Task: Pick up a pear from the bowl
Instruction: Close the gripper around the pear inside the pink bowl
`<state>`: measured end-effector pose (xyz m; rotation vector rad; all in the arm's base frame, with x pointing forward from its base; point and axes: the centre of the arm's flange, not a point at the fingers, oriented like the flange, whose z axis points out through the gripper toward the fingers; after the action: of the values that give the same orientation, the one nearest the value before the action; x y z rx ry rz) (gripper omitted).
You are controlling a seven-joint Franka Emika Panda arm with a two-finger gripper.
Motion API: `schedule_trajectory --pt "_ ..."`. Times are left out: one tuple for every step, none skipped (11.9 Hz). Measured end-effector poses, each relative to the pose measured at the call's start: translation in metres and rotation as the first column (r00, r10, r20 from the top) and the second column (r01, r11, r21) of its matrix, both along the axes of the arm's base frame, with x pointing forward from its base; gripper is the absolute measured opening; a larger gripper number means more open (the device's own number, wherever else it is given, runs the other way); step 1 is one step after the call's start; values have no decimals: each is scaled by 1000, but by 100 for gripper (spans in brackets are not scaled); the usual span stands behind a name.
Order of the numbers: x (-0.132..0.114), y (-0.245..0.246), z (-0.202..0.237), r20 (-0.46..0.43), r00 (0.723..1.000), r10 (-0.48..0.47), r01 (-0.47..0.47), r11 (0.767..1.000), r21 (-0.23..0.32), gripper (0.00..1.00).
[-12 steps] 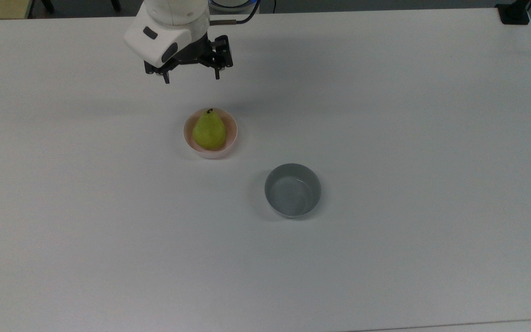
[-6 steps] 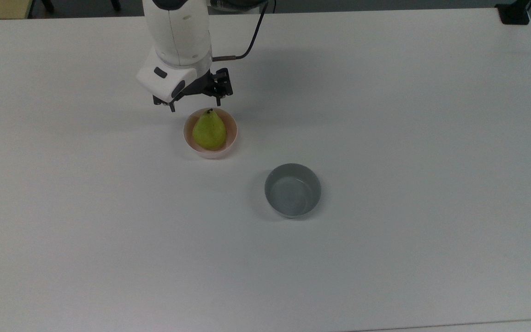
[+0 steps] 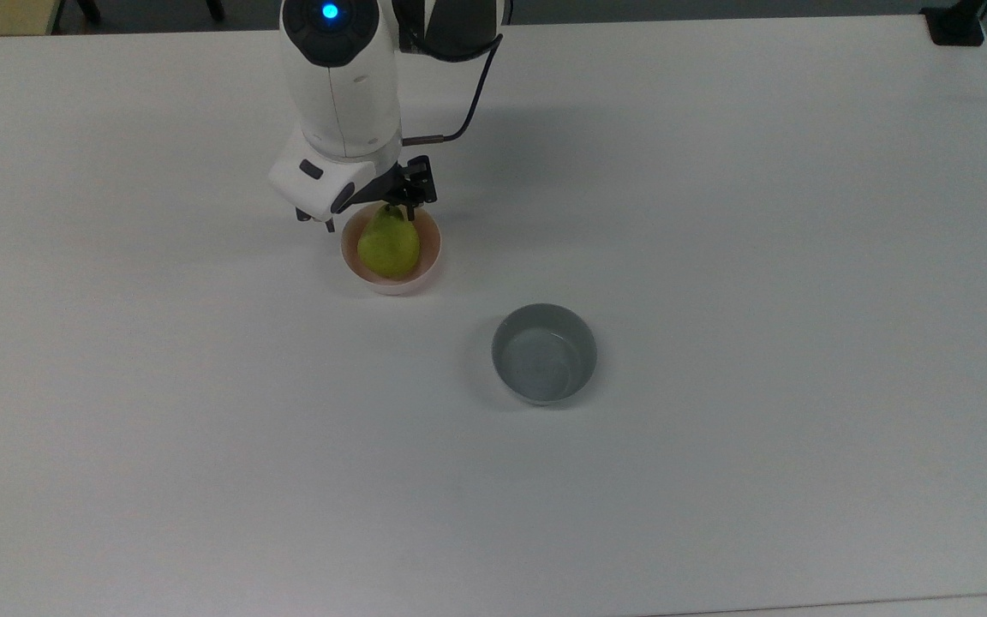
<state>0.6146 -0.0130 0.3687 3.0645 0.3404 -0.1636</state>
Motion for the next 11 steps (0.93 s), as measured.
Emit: schedule_trajectory --pt "1 1 -5 -3 1000 3 -3 1000 -1 96" --pt "1 2 -10 1 1000 6 -6 1000 -2 90" --pt "2 5 -15 6 1000 11 -11 1000 -1 89" --pt "2 9 -19 6 1000 19 -19 1000 -1 89" --pt "2 13 -22 5 1000 26 -26 1000 -1 89" --pt "2 15 -24 1 1000 29 -29 1000 -2 89" --pt "1 16 -25 -1 1000 30 -30 1000 -2 89" --pt "1 16 -26 -2 1000 30 -30 1000 -2 89" --pt "1 16 -26 -3 1000 30 -30 1000 -2 88" --pt "1 16 -27 -4 1000 30 -30 1000 -2 86" --pt "1 16 -28 -6 1000 31 -31 1000 -3 85"
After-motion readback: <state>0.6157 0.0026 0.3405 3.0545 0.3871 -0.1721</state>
